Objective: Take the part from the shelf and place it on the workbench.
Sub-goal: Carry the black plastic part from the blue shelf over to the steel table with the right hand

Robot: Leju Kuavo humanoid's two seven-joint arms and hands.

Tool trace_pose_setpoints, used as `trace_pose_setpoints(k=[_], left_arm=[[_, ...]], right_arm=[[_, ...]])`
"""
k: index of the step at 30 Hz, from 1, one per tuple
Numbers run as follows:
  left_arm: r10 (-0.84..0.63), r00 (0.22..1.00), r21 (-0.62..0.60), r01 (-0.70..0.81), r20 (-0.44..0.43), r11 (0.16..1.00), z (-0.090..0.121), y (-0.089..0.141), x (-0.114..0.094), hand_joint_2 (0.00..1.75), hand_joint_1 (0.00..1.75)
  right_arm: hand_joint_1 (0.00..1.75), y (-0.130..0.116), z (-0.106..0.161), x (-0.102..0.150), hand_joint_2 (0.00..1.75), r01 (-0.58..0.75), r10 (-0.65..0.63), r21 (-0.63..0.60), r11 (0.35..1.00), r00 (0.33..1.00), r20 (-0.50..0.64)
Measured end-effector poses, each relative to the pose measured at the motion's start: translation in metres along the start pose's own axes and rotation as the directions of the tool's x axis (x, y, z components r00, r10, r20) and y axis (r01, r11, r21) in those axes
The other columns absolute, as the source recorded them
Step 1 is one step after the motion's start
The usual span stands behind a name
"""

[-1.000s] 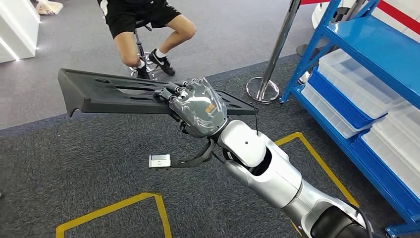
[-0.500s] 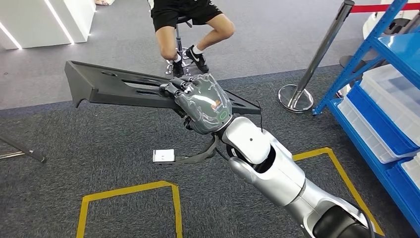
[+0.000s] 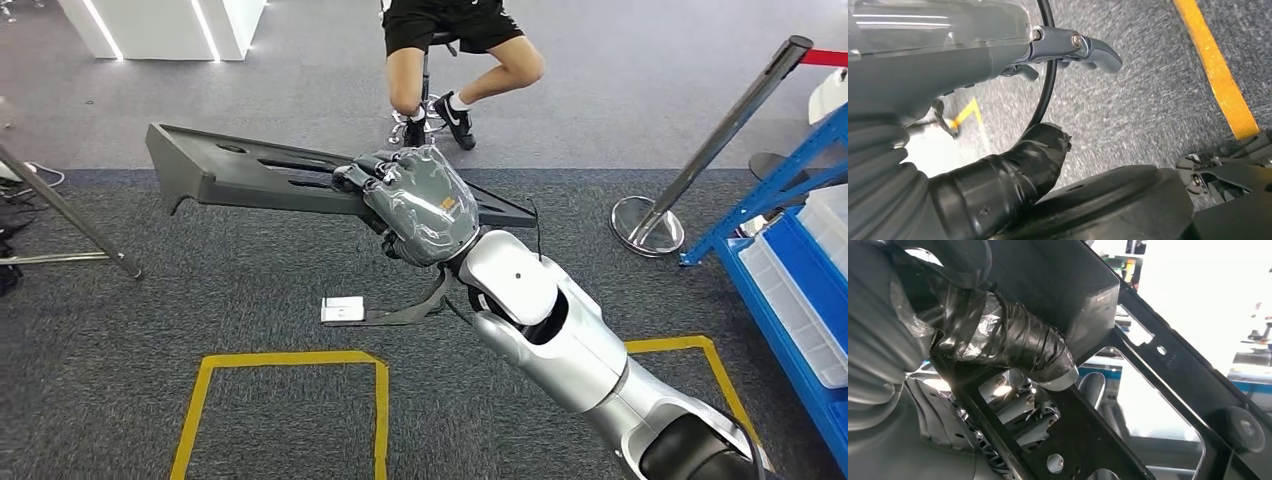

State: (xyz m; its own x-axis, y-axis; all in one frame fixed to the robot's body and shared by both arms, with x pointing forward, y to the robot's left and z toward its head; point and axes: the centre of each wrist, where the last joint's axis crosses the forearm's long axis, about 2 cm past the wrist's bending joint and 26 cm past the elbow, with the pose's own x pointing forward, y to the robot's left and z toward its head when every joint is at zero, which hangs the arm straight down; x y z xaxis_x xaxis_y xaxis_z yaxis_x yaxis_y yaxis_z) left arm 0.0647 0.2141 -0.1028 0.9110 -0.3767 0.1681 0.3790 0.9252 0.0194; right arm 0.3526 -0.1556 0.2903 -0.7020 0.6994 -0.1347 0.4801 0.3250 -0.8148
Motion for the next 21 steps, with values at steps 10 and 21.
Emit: trace_pose_setpoints(k=[10,21], left_arm=[[0.0,1.0,-0.013,0.0,0.018,1.0,0.0005,-0.0034,0.0058,1.75,0.0],[0.006,1.0,-0.01,-0.006,0.024,1.0,-0.0003,0.0042,0.0038,1.75,0.0]], right_arm=[[1.75,-0.0059,-0.0041,-0.0053,1.75,-0.013,0.013,-0.006,1.0,1.0,0.001],[1.75,-0.0075,-0.0019,-0.0097,1.75,-0.017,0.017,-0.002,1.0,1.0,-0.004]])
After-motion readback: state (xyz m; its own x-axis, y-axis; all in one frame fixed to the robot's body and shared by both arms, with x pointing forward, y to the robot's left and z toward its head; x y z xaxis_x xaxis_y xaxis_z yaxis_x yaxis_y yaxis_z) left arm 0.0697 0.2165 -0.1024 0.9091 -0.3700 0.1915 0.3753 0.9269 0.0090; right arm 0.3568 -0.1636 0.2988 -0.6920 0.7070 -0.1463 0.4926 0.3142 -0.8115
